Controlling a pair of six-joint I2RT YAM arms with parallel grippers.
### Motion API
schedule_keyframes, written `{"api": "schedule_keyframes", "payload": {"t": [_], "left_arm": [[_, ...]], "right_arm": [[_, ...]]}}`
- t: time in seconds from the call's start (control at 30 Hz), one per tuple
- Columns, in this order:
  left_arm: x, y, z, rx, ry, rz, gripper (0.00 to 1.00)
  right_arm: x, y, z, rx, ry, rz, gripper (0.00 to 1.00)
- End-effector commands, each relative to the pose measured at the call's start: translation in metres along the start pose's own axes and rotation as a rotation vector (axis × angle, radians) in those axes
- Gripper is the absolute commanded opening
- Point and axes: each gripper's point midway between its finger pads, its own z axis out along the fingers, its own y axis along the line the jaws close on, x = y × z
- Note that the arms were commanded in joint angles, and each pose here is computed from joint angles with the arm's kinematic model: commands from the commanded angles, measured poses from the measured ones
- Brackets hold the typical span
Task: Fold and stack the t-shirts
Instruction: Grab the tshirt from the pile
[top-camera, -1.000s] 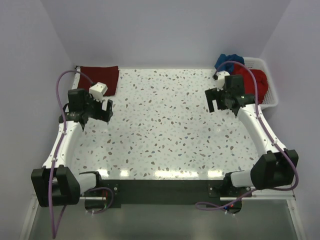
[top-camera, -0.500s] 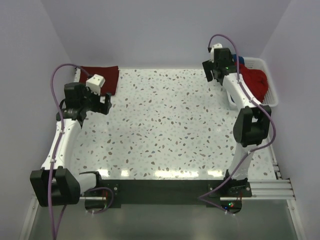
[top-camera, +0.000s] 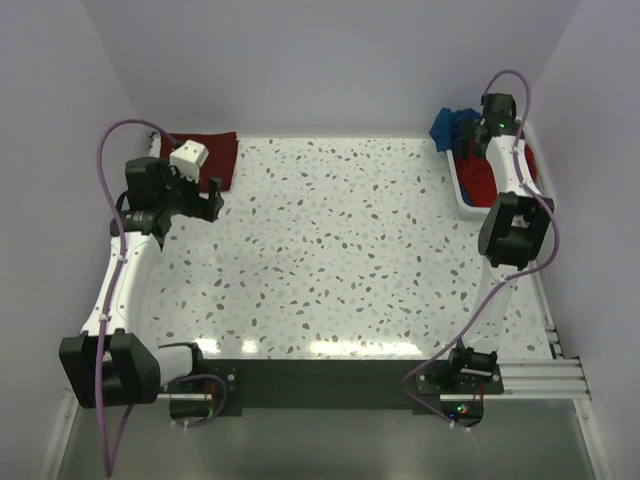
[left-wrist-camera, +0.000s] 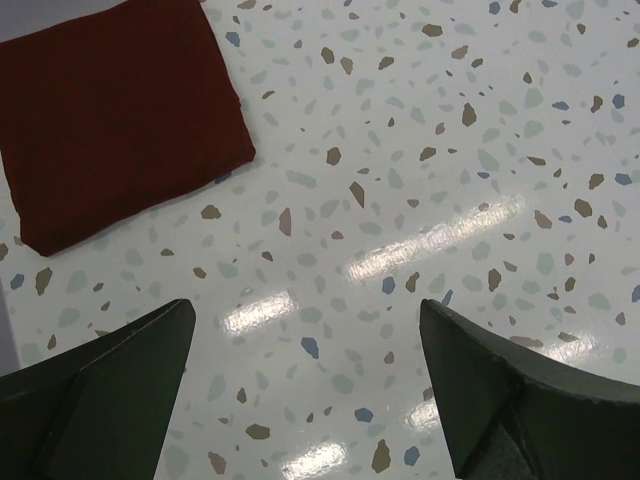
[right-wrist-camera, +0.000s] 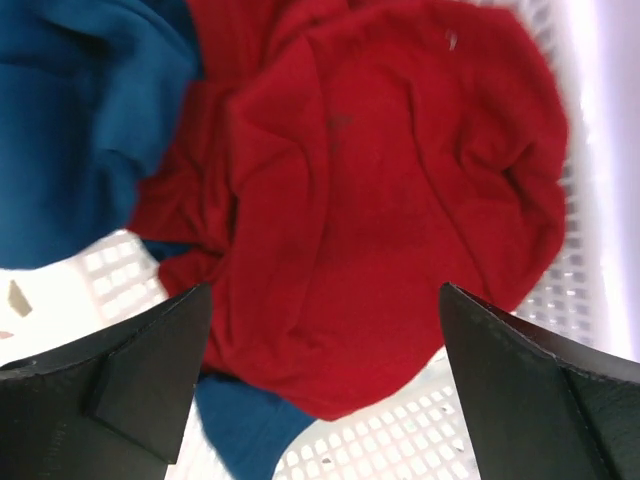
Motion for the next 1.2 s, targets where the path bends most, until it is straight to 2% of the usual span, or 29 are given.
{"api": "schedule_keyframes", "payload": {"t": [0.0,0.23,0.3,0.37,0.43,0.47,0.53,0.57,0.63,0.67,0.97,1.17], "left_arm": [[-0.029,0.002,-0.001,0.001,-0.075,0.014,1.00],[-0.028,0.001,-0.001,0.011,-0.067,0.012,1.00],[-0.031,0.001,-0.002,0.009,-0.076,0.018,1.00],[-0.034,0.001,-0.003,0.011,-0.079,0.024,1.00],[-0.036,0.002,-0.005,0.009,-0.083,0.027,1.00],[-0.038,0.001,-0.006,0.009,-0.087,0.027,1.00],[-0.040,0.002,-0.008,0.006,-0.093,0.031,1.00],[-0.041,0.001,-0.009,0.009,-0.094,0.031,1.00],[-0.043,-0.001,-0.011,0.013,-0.103,0.032,1.00],[-0.043,-0.002,-0.012,0.014,-0.104,0.030,1.00],[-0.050,-0.008,-0.023,0.030,-0.135,0.024,1.00],[-0.053,-0.008,-0.029,0.012,-0.147,0.010,1.00]], "right_arm": [[0.015,0.010,0.013,-0.039,0.064,0.061,0.98],[0.042,0.010,0.055,-0.007,0.129,0.068,0.98],[0.047,0.007,0.062,0.016,0.140,0.071,0.93],[0.051,0.001,0.066,0.024,0.152,0.092,0.81],[0.049,-0.001,0.064,0.014,0.151,0.129,0.65],[0.042,-0.009,0.056,0.009,0.138,0.150,0.50],[0.038,-0.014,0.045,-0.008,0.127,0.167,0.34],[0.031,-0.017,0.037,-0.012,0.108,0.170,0.19],[0.011,-0.026,0.009,-0.024,0.055,0.179,0.03],[0.004,-0.028,-0.001,-0.034,0.034,0.183,0.00],[-0.095,-0.060,-0.140,-0.118,-0.297,0.222,0.00],[-0.145,-0.052,-0.232,-0.302,-0.507,0.219,0.00]]}}
